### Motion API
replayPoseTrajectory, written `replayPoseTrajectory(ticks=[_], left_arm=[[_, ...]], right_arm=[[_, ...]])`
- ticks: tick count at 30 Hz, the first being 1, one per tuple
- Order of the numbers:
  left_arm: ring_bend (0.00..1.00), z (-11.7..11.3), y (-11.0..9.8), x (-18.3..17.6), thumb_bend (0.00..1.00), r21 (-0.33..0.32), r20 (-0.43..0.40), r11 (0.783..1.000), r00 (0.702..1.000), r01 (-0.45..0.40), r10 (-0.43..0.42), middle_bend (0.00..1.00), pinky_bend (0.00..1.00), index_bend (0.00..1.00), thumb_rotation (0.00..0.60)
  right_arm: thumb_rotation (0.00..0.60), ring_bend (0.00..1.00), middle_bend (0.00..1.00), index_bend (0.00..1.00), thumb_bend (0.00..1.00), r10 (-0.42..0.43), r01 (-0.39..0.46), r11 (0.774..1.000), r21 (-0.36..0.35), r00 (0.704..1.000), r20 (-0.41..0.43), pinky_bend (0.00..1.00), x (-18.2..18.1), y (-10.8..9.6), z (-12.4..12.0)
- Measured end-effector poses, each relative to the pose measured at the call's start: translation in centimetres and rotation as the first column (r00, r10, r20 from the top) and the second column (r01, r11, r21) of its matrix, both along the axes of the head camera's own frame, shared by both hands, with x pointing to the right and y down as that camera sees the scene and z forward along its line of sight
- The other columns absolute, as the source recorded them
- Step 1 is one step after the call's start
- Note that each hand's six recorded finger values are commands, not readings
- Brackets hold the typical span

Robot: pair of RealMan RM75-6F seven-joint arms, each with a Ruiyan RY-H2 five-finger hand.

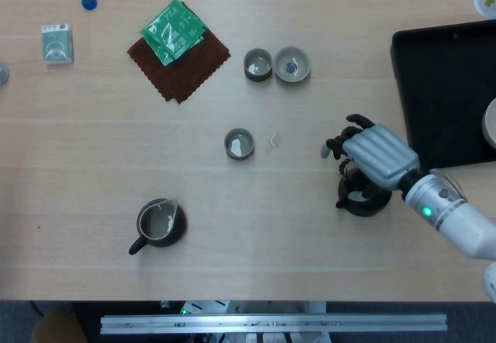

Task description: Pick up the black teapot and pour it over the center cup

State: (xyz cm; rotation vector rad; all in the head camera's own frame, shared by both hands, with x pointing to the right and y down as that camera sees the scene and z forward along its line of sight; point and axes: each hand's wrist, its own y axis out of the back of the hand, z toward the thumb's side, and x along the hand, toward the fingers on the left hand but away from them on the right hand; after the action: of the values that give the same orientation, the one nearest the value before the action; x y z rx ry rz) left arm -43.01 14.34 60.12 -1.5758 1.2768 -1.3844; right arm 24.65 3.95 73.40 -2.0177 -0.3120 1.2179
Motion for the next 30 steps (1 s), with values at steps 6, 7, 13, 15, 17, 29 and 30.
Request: replayPoseTrajectory(ticks=[6,7,13,15,17,29,30], left_arm=[[0.12,0.1,0.0,0.1,0.35,-0.004,-0.005,1.000,1.000,-0.004,0.004,0.13,0.11,0.16,0.239],[0.12,0.1,-0.1,0.1,0.35,-0.005,-0.005,1.000,1.000,-0.005,0.005,0.13,0.11,0.16,0.241],[0.12,0.3,-0.1,0.1,0.35,-0.008,0.001,1.000,1.000,-0.010,0.010,0.13,0.11,0.16,0.239],[0.12,0.3,-0.2,0.1,0.35,-0.009,0.005,1.000,1.000,-0.010,0.010,0.13,0.11,0.15,0.240],[0.12,0.4,-0.2,0.0,0.35,-0.011,0.007,1.000,1.000,-0.008,0.009,0.13,0.11,0.15,0.239],[0.12,0.6,-0.3,-0.1,0.35,-0.012,0.012,1.000,1.000,-0.012,0.012,0.13,0.11,0.16,0.237],[0.12,0.7,-0.3,-0.1,0.35,-0.012,0.011,1.000,1.000,-0.011,0.011,0.13,0.11,0.16,0.238]], right_arm=[[0.600,0.28,0.44,0.36,0.00,0.004,-0.005,1.000,-0.020,1.000,-0.028,0.11,0.7,0.3,0.3],[0.600,0.28,0.44,0.37,0.00,0.005,-0.006,1.000,-0.023,0.999,-0.033,0.11,0.9,0.3,0.3],[0.600,0.30,0.45,0.39,0.00,0.018,-0.019,0.999,-0.036,0.999,-0.046,0.11,1.5,0.5,0.3],[0.600,0.31,0.46,0.40,0.00,0.021,-0.023,0.999,-0.043,0.998,-0.052,0.11,1.6,0.5,0.4],[0.600,0.31,0.47,0.41,0.00,0.021,-0.024,0.999,-0.048,0.998,-0.056,0.11,1.8,0.6,0.5],[0.600,0.36,0.51,0.45,0.00,0.037,-0.040,0.998,-0.054,0.998,-0.048,0.11,2.5,0.9,-1.2],[0.600,0.36,0.51,0.45,0.00,0.037,-0.039,0.998,-0.055,0.998,-0.050,0.11,2.7,0.9,-1.3]])
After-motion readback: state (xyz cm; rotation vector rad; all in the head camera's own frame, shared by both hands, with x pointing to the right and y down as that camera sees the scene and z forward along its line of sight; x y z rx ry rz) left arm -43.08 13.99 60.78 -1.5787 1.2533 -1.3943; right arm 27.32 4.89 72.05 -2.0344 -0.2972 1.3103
